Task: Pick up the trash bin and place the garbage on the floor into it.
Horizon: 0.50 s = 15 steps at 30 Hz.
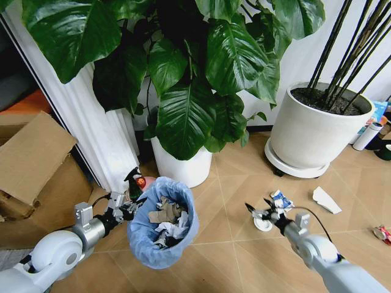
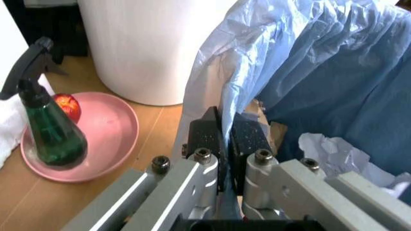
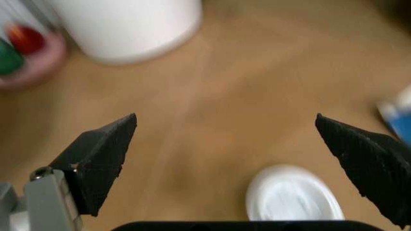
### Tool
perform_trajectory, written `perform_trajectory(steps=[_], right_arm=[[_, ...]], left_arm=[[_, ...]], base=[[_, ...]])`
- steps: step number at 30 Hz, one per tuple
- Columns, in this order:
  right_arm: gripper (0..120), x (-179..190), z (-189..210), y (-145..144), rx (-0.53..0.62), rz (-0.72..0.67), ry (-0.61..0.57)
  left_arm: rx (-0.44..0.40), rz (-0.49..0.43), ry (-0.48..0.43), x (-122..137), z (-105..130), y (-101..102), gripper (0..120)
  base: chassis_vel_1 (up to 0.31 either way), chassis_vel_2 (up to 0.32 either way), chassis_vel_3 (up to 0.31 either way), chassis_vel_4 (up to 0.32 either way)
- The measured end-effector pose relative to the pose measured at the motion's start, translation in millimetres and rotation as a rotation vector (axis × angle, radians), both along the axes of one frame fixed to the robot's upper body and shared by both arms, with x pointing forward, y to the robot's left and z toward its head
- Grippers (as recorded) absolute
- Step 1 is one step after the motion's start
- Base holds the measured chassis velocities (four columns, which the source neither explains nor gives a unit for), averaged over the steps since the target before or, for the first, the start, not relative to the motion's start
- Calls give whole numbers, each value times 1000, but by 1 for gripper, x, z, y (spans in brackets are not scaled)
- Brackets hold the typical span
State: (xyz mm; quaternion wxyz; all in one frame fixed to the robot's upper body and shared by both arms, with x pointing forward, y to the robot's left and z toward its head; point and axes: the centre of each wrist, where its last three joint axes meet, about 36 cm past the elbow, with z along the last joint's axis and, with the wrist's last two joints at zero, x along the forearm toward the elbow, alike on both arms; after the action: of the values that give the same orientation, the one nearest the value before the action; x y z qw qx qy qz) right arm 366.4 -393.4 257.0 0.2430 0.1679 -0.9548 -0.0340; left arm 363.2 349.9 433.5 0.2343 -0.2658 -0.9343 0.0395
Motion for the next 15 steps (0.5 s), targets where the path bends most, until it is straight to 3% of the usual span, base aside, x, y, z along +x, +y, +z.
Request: perform_trajectory(steps=[15], right_arm=[[100, 8, -53, -5, -75, -37, 139]], left_arm=[[12, 2, 13, -1, -3, 3, 0]], base=[[0, 0, 0, 0]])
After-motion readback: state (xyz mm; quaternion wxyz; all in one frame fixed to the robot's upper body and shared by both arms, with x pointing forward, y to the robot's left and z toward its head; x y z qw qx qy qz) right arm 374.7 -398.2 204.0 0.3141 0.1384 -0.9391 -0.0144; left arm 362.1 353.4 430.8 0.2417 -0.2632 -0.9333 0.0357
